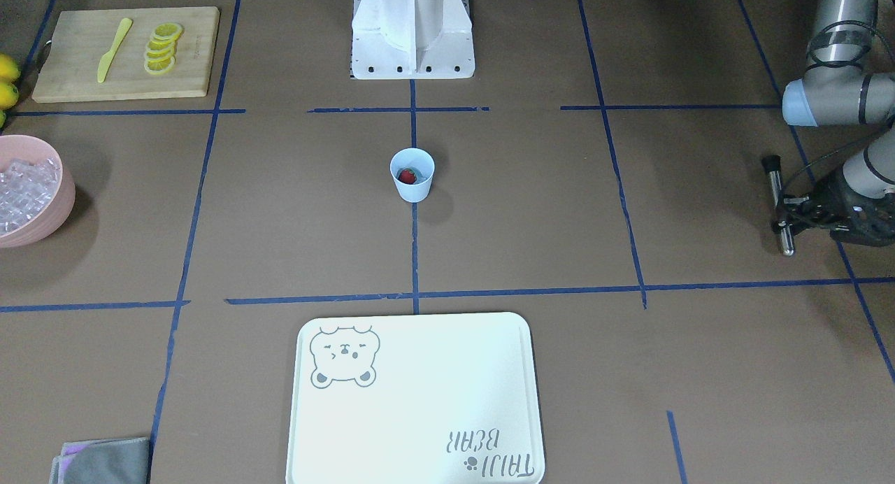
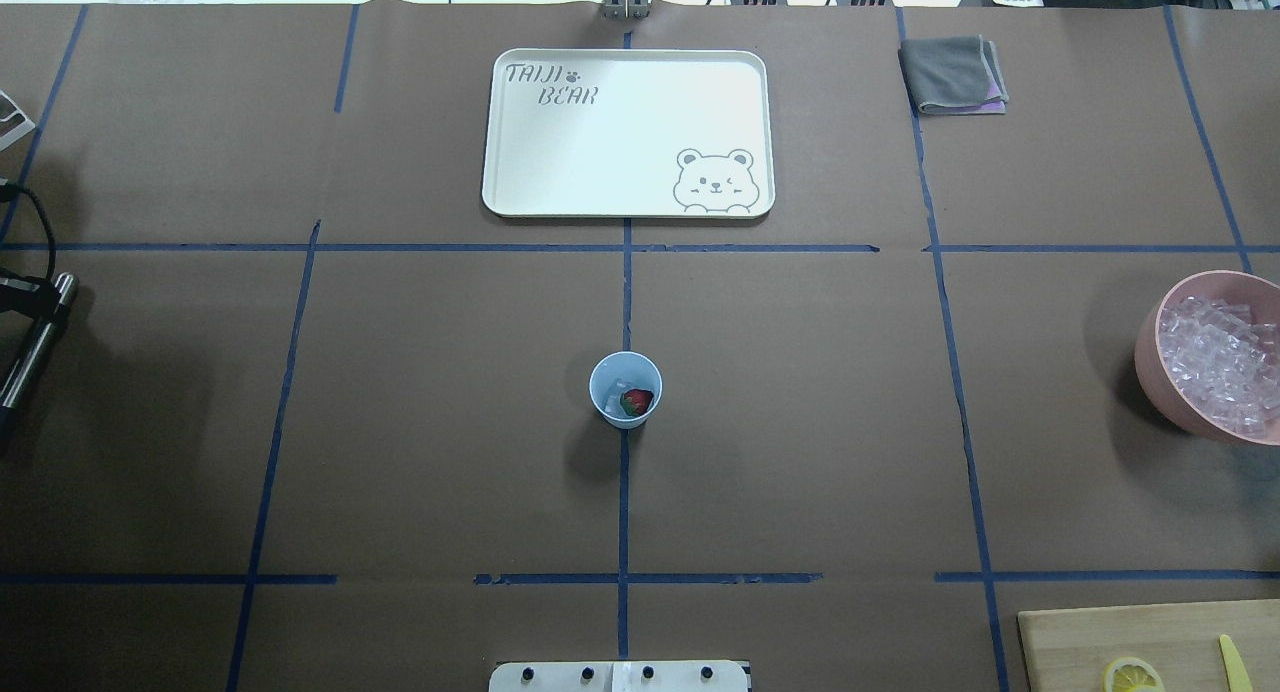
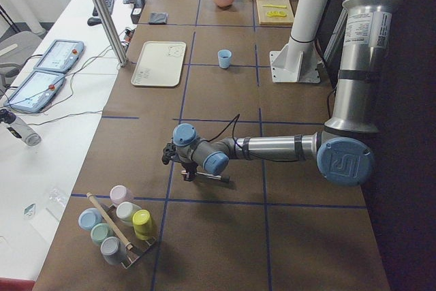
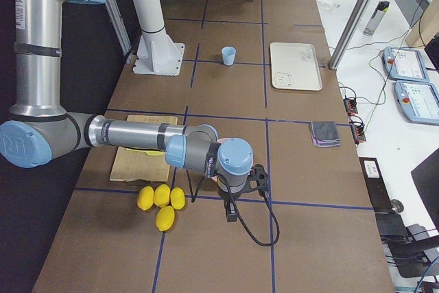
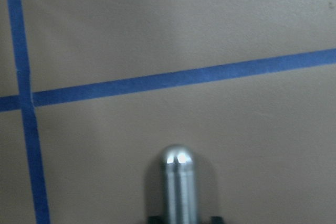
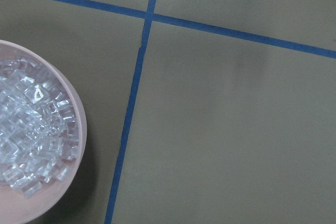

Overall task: Mash ice and strawberries in cup
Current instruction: 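Lower the left gripper and grasp the steel muddler upright, then lift the muddler with the left gripper and insert it into the blue cup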

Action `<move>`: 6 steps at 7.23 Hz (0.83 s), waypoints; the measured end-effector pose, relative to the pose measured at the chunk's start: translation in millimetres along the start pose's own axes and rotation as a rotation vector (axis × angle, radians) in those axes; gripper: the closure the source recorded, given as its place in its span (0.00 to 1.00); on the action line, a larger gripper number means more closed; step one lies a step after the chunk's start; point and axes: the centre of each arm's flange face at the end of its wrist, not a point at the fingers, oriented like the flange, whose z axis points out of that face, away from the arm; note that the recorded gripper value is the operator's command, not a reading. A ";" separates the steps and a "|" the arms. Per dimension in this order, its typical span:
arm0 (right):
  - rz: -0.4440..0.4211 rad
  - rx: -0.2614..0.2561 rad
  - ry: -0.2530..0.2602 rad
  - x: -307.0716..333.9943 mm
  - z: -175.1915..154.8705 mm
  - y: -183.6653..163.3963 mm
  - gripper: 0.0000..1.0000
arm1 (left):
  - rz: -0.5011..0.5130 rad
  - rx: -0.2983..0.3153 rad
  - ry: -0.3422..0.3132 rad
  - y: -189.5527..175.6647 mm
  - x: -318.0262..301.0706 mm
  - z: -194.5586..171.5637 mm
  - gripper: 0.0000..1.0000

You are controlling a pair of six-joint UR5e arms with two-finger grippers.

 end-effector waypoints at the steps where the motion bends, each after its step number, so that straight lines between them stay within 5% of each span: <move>1: 0.000 0.004 0.001 -0.3 -1.7 -0.3 0.01 | 0.021 0.044 0.013 -14.2 11.3 -20.1 1.00; 6: 0.004 0.015 0.004 -1.0 -7.5 2.4 0.01 | 0.444 0.399 0.101 -100.2 114.7 -145.7 1.00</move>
